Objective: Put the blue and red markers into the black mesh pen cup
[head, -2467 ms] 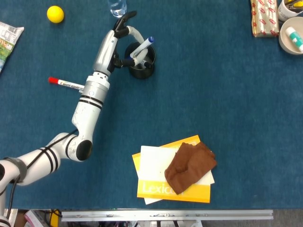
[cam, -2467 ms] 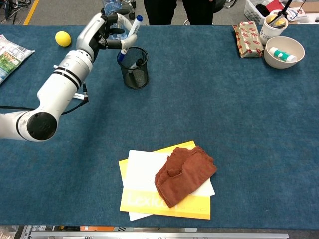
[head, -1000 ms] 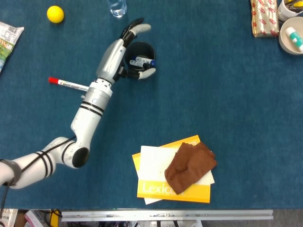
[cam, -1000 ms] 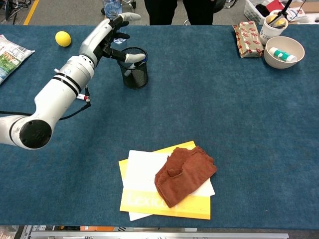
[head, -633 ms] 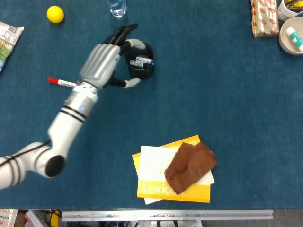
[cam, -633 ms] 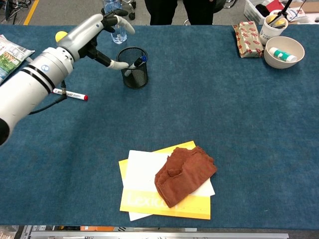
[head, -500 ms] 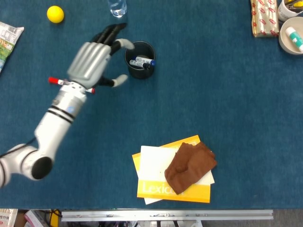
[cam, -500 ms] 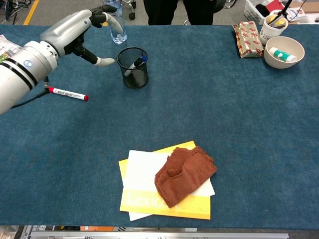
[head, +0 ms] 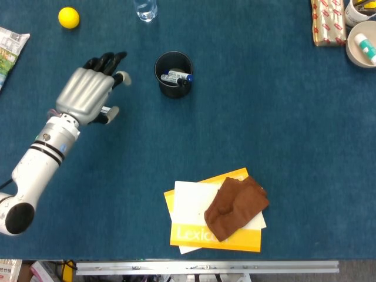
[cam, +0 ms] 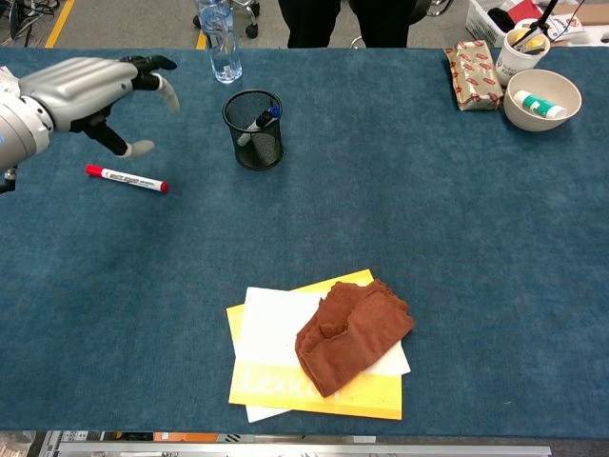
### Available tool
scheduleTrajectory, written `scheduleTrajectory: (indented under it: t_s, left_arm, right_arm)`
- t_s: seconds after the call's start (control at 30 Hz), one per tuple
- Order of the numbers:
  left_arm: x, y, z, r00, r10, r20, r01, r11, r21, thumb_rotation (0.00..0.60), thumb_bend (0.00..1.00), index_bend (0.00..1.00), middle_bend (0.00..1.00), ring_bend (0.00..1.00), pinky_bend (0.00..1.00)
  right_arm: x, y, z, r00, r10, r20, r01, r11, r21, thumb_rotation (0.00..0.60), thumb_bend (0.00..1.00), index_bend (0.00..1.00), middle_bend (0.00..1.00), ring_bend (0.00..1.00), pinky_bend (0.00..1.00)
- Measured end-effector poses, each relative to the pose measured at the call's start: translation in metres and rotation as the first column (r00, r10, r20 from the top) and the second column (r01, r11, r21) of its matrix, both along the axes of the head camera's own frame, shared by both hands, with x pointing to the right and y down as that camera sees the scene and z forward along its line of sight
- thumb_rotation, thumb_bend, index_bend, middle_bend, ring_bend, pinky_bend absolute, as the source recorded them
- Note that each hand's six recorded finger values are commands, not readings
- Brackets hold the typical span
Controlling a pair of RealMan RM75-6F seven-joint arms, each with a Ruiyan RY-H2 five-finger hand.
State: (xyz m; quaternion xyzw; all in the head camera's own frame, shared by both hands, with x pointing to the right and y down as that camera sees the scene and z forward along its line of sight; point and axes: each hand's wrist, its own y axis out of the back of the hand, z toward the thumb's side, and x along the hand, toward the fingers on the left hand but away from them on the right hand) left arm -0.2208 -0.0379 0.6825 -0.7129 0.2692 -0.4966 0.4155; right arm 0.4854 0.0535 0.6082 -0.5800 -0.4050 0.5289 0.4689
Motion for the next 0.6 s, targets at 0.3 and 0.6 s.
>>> scheduleTrajectory:
  t_s: [0.3,0.6]
  left_arm:
    - [-0.015,0.004,0.034,0.996,0.013,0.086,-0.009,0.999,-0.043,0.600,0.36,0.31,0.00,0.00,0.13]
    - [-0.019,0.007,0.050,0.995,0.026,0.091,-0.020,0.998,-0.061,0.600,0.36,0.31,0.00,0.00,0.13]
  right_arm:
    - [0.001,-0.001,-0.002,1.000,0.003,0.003,-0.003,1.000,0.004,0.600,0.00,0.28,0.28,0.29,0.43]
    - [0.002,-0.001,-0.002,1.000,0.004,0.005,-0.004,1.000,0.001,0.600,0.00,0.28,0.28,0.29,0.43]
